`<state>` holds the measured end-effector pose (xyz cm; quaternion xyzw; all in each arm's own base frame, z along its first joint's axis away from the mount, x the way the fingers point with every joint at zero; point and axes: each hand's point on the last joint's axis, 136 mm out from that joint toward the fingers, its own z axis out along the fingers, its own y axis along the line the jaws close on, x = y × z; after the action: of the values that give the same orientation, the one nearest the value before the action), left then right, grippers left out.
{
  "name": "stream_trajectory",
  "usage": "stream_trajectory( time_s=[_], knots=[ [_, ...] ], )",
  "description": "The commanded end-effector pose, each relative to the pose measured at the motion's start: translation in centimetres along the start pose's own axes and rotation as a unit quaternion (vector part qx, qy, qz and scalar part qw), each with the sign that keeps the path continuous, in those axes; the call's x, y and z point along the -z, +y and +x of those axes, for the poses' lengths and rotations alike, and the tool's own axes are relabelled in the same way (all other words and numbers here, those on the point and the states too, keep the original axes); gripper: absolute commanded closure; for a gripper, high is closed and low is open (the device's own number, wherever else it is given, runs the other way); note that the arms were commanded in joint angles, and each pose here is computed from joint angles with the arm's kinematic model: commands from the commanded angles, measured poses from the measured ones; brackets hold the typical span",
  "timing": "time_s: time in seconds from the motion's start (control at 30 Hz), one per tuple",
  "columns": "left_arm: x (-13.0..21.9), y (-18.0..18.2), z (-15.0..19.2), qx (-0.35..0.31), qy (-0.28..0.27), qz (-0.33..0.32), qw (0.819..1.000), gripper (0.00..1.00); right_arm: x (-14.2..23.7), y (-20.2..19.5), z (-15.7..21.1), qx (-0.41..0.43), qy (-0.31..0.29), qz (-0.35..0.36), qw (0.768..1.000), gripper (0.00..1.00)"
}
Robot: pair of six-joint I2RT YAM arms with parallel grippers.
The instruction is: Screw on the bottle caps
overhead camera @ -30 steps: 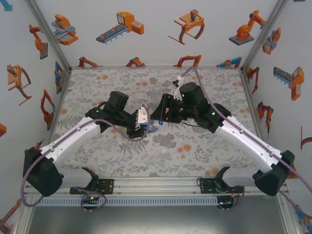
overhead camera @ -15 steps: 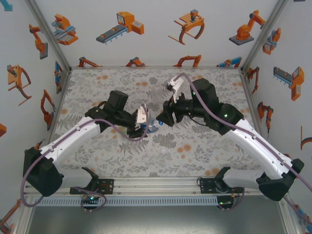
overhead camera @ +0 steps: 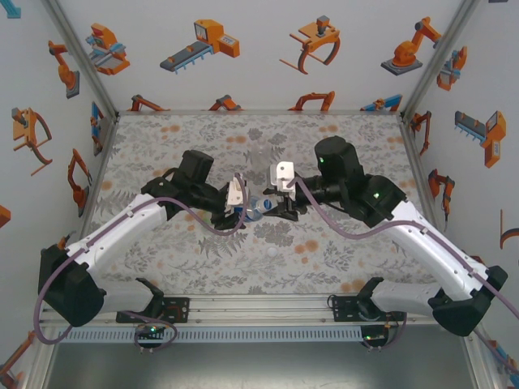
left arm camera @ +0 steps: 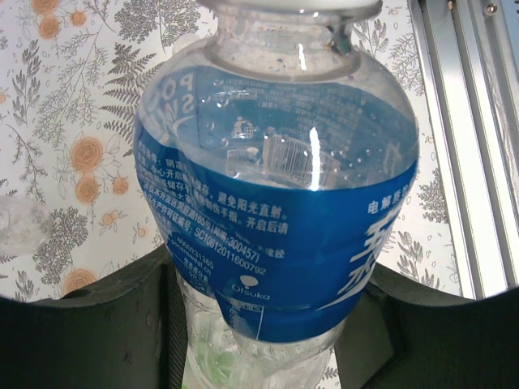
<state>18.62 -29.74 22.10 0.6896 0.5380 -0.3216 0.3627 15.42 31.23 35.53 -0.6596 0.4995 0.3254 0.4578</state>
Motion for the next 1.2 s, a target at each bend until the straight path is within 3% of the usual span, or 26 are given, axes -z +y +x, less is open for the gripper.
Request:
stream_trajectory(
  time_s=[0.0, 0.33, 0.53, 0.7, 0.87, 1.0, 1.17],
  knots=[
    [0.3, -0.4, -1.3, -0.015, -0.017, 0.014, 1.0, 0.99, -0.1, 0.5, -0.4, 0.035, -0.014, -0.009, 0.999, 0.53],
    [0.3, -0.5, -1.3, -0.016, -0.017, 0.016, 1.0, 0.98, -0.9, 0.1, 1.3, 0.026, 0.013, -0.002, 1.0, 0.62],
    [0.3, -0.5, -1.3, -0.017, -0.016, 0.016, 1.0, 0.98, -1.1, 0.2, 2.1, 0.015, 0.025, 0.0, 1.0, 0.73],
    [0.4, -0.4, -1.3, -0.018, -0.012, 0.01, 1.0, 0.98, -1.3, -0.9, 4.2, -0.07, 0.053, 0.049, 0.995, 0.82],
    [0.4, -0.4, -1.5, -0.019, -0.015, 0.012, 1.0, 0.98, -1.1, -0.7, 5.4, -0.143, 0.028, 0.085, 0.986, 0.85],
    [0.2, -0.4, -1.4, -0.016, -0.016, 0.015, 1.0, 0.98, -1.0, -2.5, 5.9, -0.236, -0.01, 0.145, 0.961, 0.89],
    [0.1, -0.3, -1.5, -0.014, -0.018, 0.018, 1.0, 0.98, -1.7, -3.9, 8.1, -0.43, -0.011, 0.183, 0.884, 0.9]
  ],
)
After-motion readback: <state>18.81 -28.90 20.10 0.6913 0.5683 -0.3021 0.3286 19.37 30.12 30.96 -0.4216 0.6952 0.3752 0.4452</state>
